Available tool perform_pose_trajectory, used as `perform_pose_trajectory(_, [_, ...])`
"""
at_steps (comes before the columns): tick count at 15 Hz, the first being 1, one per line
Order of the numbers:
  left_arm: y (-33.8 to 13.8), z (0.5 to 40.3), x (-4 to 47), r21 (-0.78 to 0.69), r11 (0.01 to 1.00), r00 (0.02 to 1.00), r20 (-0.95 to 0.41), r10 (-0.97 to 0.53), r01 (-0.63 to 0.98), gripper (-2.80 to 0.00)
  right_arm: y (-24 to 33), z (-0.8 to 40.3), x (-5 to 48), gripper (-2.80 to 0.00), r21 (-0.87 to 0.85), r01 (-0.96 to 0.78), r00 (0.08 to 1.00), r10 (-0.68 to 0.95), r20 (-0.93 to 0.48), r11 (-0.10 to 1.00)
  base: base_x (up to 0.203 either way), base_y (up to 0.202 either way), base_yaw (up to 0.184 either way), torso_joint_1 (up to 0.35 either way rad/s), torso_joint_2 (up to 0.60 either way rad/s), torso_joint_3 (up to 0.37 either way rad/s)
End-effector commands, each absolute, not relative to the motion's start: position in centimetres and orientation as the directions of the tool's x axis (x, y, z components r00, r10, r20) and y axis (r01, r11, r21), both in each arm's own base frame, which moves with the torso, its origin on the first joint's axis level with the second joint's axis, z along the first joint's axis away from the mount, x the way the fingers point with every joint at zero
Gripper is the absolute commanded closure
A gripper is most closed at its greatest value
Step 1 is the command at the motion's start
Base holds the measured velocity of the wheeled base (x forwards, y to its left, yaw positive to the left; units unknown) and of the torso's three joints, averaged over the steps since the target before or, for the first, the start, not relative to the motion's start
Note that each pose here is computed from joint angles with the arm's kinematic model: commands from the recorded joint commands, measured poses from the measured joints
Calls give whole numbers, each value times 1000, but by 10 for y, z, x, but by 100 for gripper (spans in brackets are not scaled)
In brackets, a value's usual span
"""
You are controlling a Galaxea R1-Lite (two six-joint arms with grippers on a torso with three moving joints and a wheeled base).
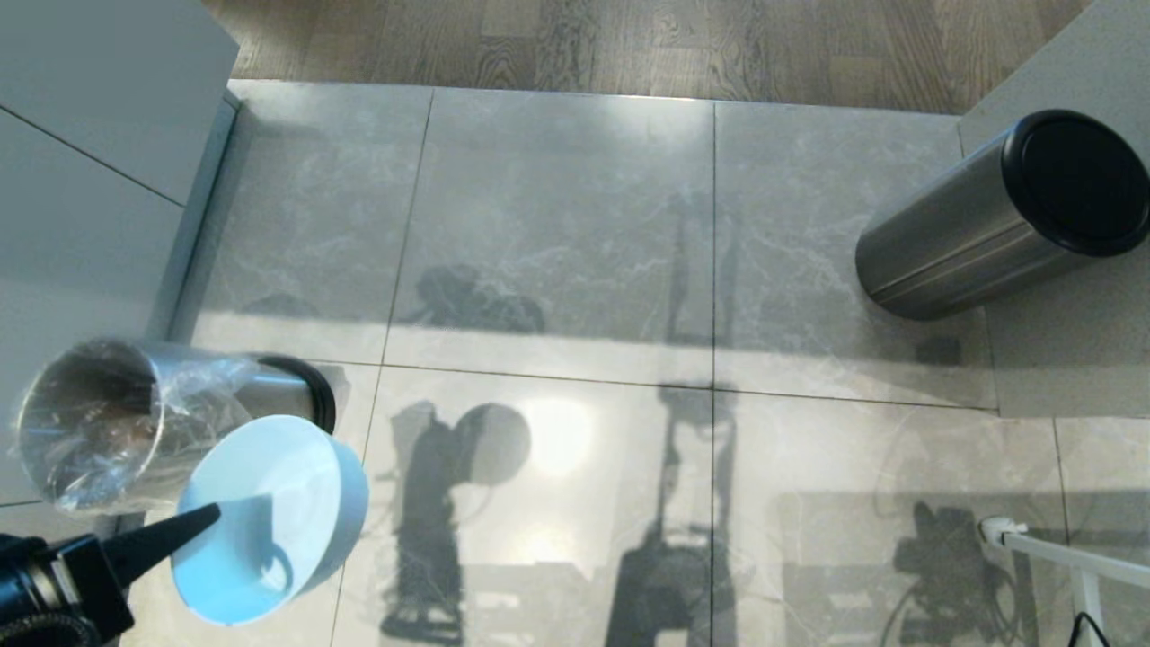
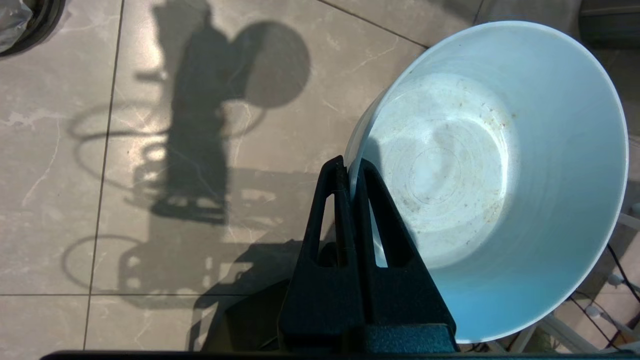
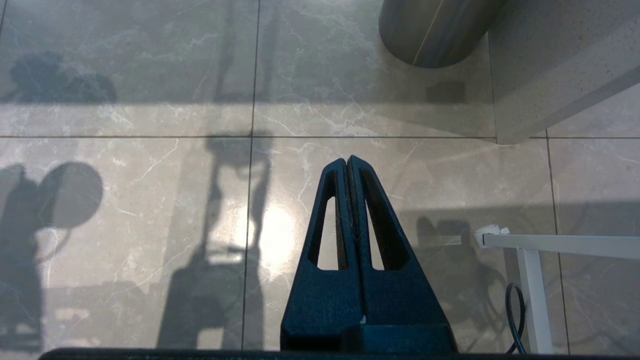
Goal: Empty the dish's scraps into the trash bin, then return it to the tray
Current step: Put the bowl back to the table
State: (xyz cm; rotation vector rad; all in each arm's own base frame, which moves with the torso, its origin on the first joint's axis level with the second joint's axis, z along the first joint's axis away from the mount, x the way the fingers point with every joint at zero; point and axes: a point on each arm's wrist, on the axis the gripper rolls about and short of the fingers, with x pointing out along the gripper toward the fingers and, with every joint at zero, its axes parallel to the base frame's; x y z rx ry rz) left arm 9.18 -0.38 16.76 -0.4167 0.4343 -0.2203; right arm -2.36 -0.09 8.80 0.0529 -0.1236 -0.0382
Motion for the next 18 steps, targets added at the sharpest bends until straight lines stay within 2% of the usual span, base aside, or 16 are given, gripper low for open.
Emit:
perform_pose_trajectory(1, [-6,166,84,-433,890,888,-341,-309,144,0,-1,88,-24,0,55,35,992,-41,122,998,0,0,0,0,0,0])
perform_pose_trajectory(10, [-5,160,69,-374,914,903,-318,-287,159,0,-1,88,-24,0,56,36,991,-43,124,998,0,0,0,0,0,0])
perform_pose_trajectory(14, [-6,153,66,-298,938,876,-386,-288,177,0,-1,88,-24,0,55,35,991,-41,124,998,0,0,0,0,0,0])
perform_pose_trajectory(18, [-6,152,66,-278,943,875,-390,-286,184,0,-1,88,-24,0,55,35,992,-41,122,998,0,0,0,0,0,0])
